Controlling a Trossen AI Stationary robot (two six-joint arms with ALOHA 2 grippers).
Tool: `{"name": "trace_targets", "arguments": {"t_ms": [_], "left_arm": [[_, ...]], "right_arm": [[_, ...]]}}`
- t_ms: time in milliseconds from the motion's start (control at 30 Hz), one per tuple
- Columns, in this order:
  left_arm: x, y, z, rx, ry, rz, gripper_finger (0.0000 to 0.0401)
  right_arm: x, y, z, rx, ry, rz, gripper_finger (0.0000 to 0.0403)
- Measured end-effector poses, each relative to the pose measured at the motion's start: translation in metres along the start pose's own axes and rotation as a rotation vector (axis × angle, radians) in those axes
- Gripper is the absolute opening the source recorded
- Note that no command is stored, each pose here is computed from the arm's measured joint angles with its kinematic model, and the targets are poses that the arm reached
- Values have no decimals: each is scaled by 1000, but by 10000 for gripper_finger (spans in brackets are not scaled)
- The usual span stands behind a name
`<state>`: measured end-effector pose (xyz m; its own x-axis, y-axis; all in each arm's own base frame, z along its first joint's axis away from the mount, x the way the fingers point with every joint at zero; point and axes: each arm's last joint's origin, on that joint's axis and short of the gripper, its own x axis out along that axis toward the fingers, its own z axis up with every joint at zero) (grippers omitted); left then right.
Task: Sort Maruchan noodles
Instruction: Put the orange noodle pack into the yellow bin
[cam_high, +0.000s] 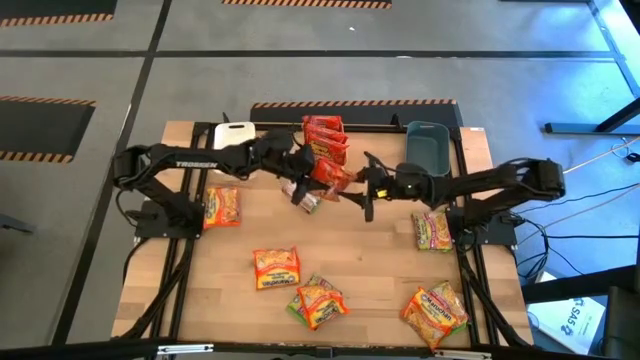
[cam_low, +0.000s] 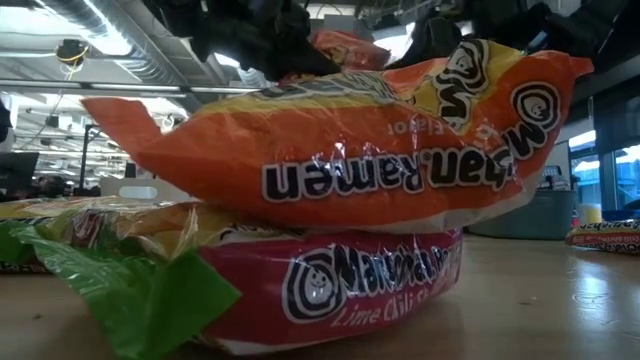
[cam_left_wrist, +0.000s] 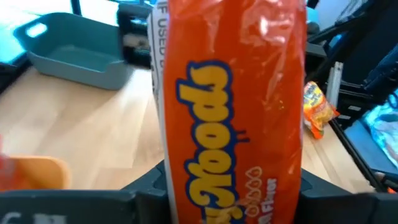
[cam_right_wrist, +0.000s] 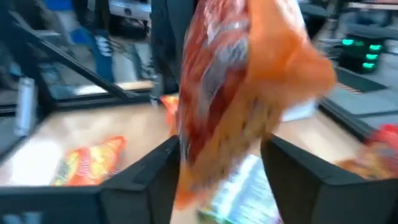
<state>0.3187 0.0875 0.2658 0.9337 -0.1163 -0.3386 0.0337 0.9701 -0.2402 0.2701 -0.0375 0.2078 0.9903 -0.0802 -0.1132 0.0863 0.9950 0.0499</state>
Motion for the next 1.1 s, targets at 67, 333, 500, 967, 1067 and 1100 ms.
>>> {"name": "trace_targets", "arguments": {"t_ms": [67, 333, 500, 967, 1067, 1100], "left_arm": [[-10, 6, 8, -3, 50, 9, 138], [-28, 29, 37, 218, 272, 297, 137], [-16, 54, 39, 253, 406, 335, 136], [41, 99, 28, 323, 679, 349, 135], [48, 104, 18, 308, 719, 336, 135], [50, 105, 15, 303, 732, 333, 135]], "right_arm": [[-9, 0, 4, -29, 54, -40, 228], [-37, -3, 5, -86, 249, -197, 249], [-38, -4, -3, -88, 329, -213, 249], [-39, -4, -7, -89, 363, -210, 248], [-39, -4, -7, -89, 363, -210, 248], [-39, -4, -7, -89, 363, -210, 248]]}}
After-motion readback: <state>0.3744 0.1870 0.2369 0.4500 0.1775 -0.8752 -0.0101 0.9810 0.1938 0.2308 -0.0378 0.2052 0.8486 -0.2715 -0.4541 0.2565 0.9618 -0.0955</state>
